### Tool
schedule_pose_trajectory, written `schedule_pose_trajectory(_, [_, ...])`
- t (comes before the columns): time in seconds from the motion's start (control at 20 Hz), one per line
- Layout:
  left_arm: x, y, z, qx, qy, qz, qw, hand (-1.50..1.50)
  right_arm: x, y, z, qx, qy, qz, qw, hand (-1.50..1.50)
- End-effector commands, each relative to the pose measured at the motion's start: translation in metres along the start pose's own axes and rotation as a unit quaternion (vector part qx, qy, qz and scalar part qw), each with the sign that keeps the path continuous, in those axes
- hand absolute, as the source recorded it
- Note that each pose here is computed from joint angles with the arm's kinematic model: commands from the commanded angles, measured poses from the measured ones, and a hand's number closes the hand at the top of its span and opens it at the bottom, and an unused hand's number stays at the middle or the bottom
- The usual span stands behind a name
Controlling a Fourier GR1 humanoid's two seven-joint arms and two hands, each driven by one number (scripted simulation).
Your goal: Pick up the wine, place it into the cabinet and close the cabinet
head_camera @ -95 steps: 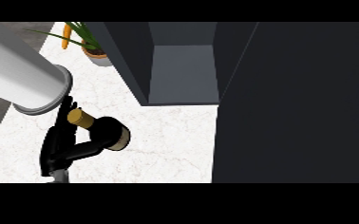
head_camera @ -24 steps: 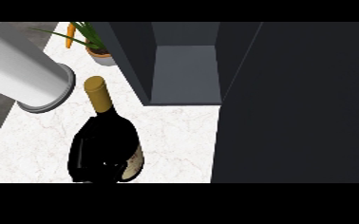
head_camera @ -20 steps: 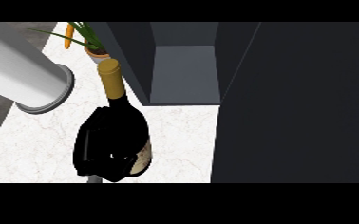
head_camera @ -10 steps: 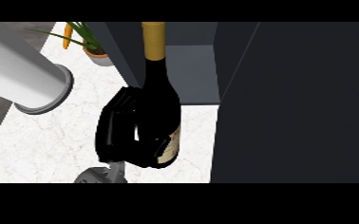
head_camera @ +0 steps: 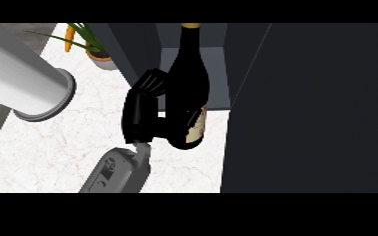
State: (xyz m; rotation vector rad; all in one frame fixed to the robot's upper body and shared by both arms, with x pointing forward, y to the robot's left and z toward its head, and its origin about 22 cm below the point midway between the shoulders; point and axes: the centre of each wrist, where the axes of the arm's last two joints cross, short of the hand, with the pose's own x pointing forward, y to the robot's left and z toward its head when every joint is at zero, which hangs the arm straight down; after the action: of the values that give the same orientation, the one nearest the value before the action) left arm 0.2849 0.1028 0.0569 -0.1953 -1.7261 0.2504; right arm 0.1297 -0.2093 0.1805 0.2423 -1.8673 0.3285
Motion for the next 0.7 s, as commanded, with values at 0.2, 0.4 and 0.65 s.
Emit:
schedule_pose_trajectory(0.2, [-0.036,-0.004,-0.021,0.019,0.018,-0.041,0.9988,1.5,0.038,0.005,0.032,0.026,-0.039,-0.042,0.998,-1.5])
schedule_pose_trajectory(0.4, [-0.05,-0.001,-0.03,0.023,0.028,-0.043,0.9984,1.5,0.019,0.008,0.025,0.026,-0.038,-0.049,0.998,-1.5])
schedule_pose_trajectory(0.65, [-0.076,0.0,-0.013,0.03,0.036,-0.053,0.9975,1.5,0.033,0.003,0.03,0.025,-0.042,-0.043,0.998,-1.5])
